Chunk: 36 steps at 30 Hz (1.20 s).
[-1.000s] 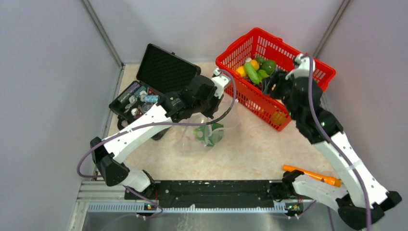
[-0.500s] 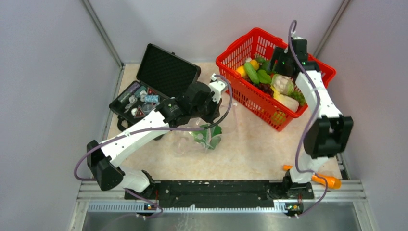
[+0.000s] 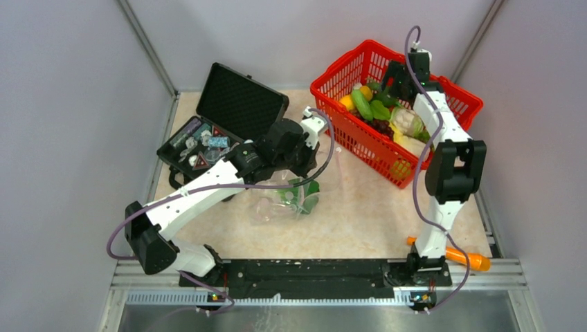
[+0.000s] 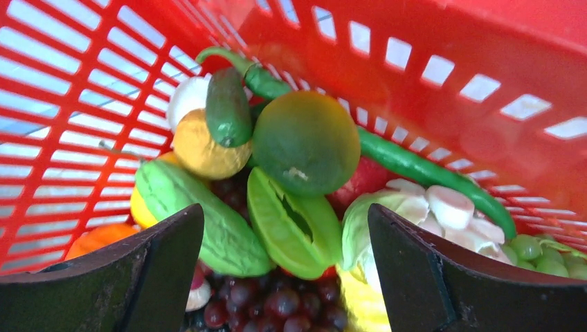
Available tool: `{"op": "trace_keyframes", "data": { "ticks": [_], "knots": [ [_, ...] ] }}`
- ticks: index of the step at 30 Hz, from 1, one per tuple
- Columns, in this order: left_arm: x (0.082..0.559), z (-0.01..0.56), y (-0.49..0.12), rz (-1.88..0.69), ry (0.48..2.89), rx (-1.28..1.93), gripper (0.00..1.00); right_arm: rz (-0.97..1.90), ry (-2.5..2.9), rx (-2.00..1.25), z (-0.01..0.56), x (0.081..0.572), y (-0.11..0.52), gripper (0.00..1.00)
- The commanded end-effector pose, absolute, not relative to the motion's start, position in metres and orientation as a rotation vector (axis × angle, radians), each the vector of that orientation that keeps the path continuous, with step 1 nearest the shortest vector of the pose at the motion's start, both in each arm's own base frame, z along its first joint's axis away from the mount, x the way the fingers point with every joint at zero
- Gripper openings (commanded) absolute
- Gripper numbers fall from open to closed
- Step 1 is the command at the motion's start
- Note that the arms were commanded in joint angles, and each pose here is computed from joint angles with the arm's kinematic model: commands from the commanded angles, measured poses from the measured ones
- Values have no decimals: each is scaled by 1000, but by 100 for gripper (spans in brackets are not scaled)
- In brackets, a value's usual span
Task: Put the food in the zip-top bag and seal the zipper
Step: Pick up the fake fruit from the bin.
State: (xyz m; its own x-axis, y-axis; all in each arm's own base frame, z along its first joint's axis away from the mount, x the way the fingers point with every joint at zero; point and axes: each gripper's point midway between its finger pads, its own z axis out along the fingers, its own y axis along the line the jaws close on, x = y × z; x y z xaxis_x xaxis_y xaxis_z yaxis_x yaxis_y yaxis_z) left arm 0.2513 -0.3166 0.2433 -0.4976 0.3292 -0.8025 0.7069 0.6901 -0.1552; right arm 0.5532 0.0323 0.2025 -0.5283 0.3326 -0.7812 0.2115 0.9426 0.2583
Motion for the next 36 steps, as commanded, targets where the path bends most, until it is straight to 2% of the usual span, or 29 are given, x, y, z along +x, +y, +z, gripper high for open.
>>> {"op": "trace_keyframes", "data": {
  "ticks": [1, 4, 11, 13, 15, 17, 24, 36],
  "knots": [
    [254, 269, -315, -626, 2015, 767, 0, 76, 2061, 456, 202, 589, 13, 87],
    [254, 270, -314, -622, 2010, 764, 0, 41, 2075, 468, 183, 598, 10, 86],
    [255, 269, -315, -609, 2018, 779, 0, 40, 2083, 428, 160, 612, 14, 76],
    [255, 268, -314, -608, 2022, 777, 0, 52, 2088, 426, 158, 609, 16, 61],
    [255, 268, -314, -609, 2022, 774, 0, 62, 2061, 433, 164, 603, 15, 55],
    [256, 268, -315, -608, 2023, 772, 0, 81, 2014, 412, 177, 599, 16, 44],
    [255, 266, -317, -621, 2034, 771, 0, 207, 1918, 279, 236, 577, 36, 42],
    [253, 265, -313, -621, 2039, 752, 0, 361, 1820, 242, 277, 509, 50, 40]
  ]
}}
